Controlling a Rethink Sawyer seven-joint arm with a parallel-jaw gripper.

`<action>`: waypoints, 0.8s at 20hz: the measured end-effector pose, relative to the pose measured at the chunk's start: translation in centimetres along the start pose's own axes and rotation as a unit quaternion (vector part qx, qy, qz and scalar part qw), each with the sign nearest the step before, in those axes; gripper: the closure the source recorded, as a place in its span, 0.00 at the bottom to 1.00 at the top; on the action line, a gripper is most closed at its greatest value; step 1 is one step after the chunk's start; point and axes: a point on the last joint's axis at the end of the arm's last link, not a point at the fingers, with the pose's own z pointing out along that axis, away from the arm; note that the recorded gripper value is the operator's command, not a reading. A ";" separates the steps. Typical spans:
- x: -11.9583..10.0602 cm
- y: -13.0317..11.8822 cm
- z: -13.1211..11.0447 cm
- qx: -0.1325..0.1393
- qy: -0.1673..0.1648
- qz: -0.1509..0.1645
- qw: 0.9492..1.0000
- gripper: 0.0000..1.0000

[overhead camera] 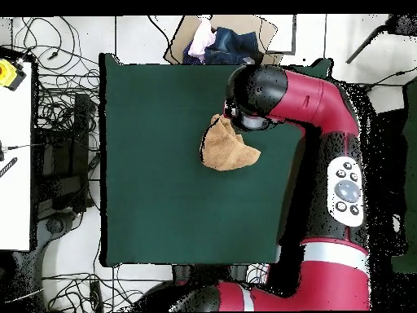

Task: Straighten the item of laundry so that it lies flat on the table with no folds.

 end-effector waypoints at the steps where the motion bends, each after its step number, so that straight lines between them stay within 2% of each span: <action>1: 0.0 -0.1 0.0 0.000 0.000 0.000 1.000 0.00; 7: -0.3 -2.2 0.8 -0.003 -0.025 0.015 1.000 0.00; 12: -1.6 -3.7 2.7 -0.007 -0.071 0.025 0.997 0.00; 16: -2.2 -3.8 4.7 -0.012 -0.091 0.027 0.995 0.00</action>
